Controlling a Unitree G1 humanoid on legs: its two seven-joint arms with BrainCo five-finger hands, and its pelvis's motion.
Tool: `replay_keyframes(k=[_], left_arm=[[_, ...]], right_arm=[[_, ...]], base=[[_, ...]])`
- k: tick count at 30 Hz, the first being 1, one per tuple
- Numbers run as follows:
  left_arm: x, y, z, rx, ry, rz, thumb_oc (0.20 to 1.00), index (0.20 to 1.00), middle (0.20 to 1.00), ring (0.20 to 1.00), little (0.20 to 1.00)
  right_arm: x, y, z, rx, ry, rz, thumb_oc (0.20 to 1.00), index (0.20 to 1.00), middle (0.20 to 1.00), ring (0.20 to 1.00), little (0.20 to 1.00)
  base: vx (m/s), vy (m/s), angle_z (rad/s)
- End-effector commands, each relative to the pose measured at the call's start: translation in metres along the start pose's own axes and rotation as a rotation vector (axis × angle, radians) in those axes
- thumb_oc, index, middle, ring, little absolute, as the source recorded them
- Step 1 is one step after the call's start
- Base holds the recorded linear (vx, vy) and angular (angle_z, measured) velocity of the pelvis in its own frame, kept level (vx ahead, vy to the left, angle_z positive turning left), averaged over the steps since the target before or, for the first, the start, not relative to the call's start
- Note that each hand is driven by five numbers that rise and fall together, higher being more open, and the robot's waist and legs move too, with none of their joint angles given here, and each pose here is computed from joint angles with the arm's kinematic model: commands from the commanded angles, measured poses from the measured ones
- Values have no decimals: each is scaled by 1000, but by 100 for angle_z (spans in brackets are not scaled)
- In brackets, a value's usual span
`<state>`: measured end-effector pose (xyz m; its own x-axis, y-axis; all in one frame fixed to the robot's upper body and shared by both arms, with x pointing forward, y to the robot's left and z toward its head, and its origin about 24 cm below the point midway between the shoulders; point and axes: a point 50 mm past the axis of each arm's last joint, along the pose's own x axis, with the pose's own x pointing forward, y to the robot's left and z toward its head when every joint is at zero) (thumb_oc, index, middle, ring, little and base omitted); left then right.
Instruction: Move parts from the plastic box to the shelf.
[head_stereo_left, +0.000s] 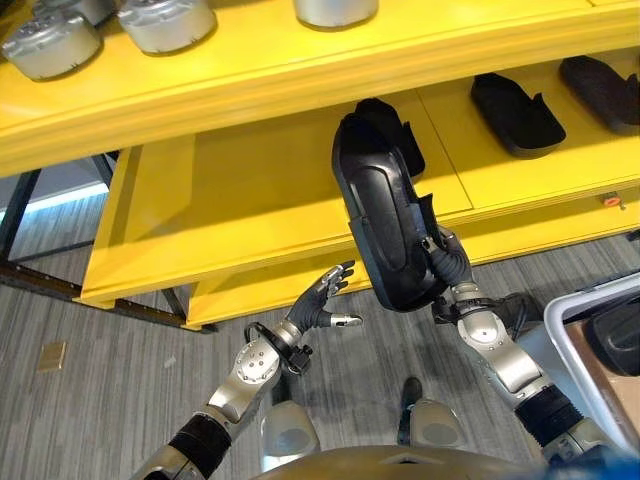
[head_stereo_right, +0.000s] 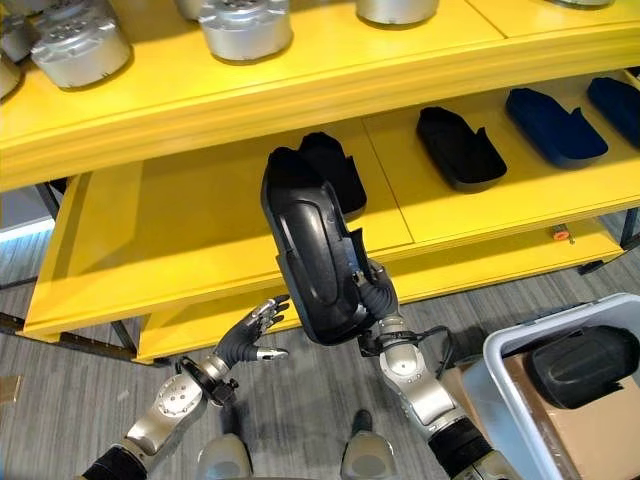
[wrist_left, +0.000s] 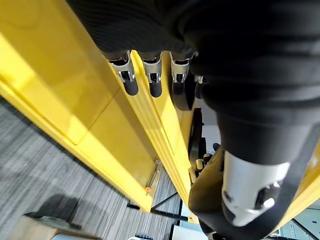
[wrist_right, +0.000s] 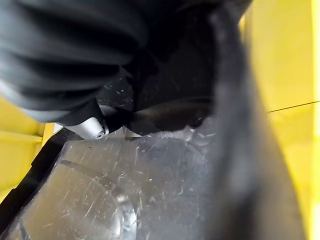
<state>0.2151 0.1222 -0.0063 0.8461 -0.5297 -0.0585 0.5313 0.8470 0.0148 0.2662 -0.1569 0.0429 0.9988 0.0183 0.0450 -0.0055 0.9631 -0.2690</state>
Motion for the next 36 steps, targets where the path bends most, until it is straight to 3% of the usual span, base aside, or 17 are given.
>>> replay_keyframes(k=[1, 6, 20, 26, 36], left_arm=[[-7, 9, 19, -41, -107, 59, 1000, 1000, 1000, 1000, 1000], [-11, 10, 14, -14, -73, 81, 1000, 1000, 1000, 1000, 1000], [-29, 24, 16, 40, -75, 124, 1000, 1000, 1000, 1000, 1000], [-13, 25, 28, 21, -98, 150, 1000, 1000, 1000, 1000, 1000], [15, 13, 57, -22, -250, 93, 1000, 1000, 1000, 1000, 1000]], right_arm=[[11, 6, 44, 111, -195, -9, 200, 200, 200, 200, 200], [-1, -2, 26, 153, -111, -18, 200, 200, 200, 200, 200], [14, 20, 47, 213, -149, 24, 200, 200, 200, 200, 200], [37, 39, 66, 245, -155, 66, 200, 200, 200, 200, 200], [62, 29, 108, 148, -277, 47, 200, 200, 200, 200, 200]], base=[[100, 396, 23], [110, 402, 27], [9, 148, -2], [55, -171, -22], [-88, -65, 28]])
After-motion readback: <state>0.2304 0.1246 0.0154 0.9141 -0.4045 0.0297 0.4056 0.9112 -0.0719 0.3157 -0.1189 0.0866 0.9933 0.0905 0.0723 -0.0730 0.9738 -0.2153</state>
